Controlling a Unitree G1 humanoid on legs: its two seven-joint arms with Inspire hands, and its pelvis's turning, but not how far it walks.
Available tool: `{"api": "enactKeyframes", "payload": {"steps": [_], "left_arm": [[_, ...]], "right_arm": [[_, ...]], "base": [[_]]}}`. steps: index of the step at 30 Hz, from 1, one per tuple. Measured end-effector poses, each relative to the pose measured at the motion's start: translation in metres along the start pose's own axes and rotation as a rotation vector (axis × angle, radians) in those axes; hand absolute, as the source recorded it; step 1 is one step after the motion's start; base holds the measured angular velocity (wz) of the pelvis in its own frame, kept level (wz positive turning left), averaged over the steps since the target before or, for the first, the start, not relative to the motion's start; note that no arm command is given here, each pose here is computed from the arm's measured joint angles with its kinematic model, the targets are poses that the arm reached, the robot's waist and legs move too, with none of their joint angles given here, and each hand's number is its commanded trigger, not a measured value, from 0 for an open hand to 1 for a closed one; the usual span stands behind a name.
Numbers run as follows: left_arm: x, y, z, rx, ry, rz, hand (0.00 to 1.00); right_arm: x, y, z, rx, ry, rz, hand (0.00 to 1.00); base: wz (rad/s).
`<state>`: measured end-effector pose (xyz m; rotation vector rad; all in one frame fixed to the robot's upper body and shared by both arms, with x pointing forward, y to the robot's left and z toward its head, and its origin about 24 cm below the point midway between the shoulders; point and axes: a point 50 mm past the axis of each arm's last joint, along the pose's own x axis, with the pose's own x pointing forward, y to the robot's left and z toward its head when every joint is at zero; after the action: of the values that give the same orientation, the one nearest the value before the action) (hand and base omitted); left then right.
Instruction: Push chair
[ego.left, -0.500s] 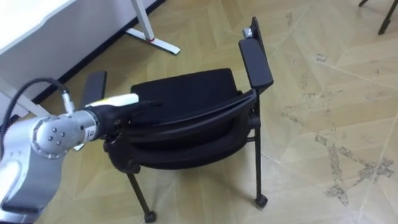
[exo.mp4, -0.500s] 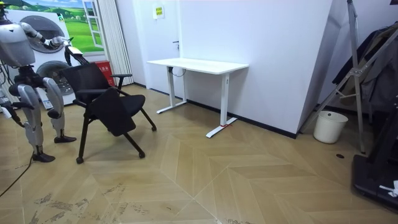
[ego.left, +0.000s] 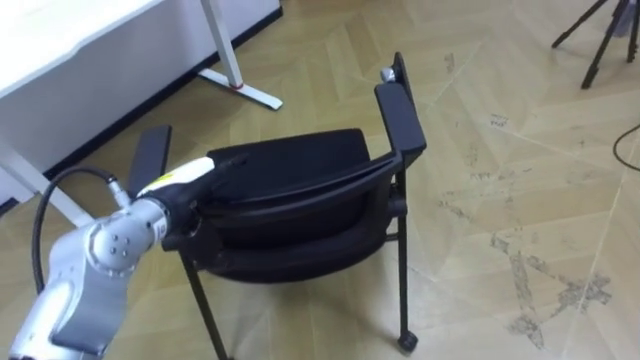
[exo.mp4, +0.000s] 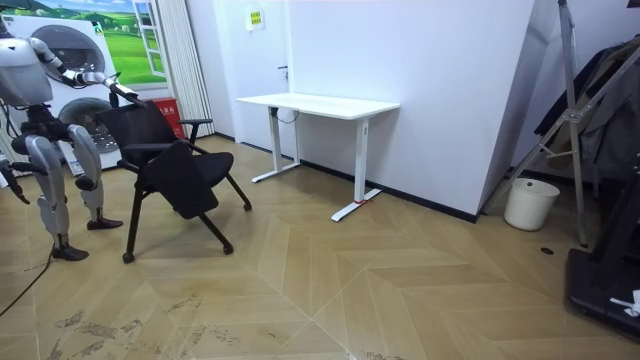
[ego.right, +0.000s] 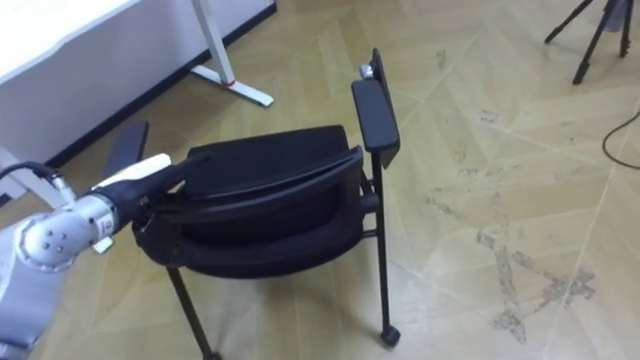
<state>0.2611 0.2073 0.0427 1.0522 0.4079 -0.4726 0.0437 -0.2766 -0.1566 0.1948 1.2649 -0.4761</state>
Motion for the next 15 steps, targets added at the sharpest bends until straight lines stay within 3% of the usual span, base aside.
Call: {"api": "enactKeyframes", "payload": {"steps": [6, 15], "left_arm": [[0.005, -0.010, -0.015, -0.021, 0.070, 0.040, 0.00], [0.011, -0.019, -0.022, -0.009, 0.073, 0.081, 0.00]], "right_arm": [[-0.001, 0.002, 0.005, -0.011, -0.043, 0.015, 0.00], [-0.001, 0.002, 0.006, -0.033, -0.043, 0.020, 0.00]], "base": [[-0.13], [-0.01]]}}
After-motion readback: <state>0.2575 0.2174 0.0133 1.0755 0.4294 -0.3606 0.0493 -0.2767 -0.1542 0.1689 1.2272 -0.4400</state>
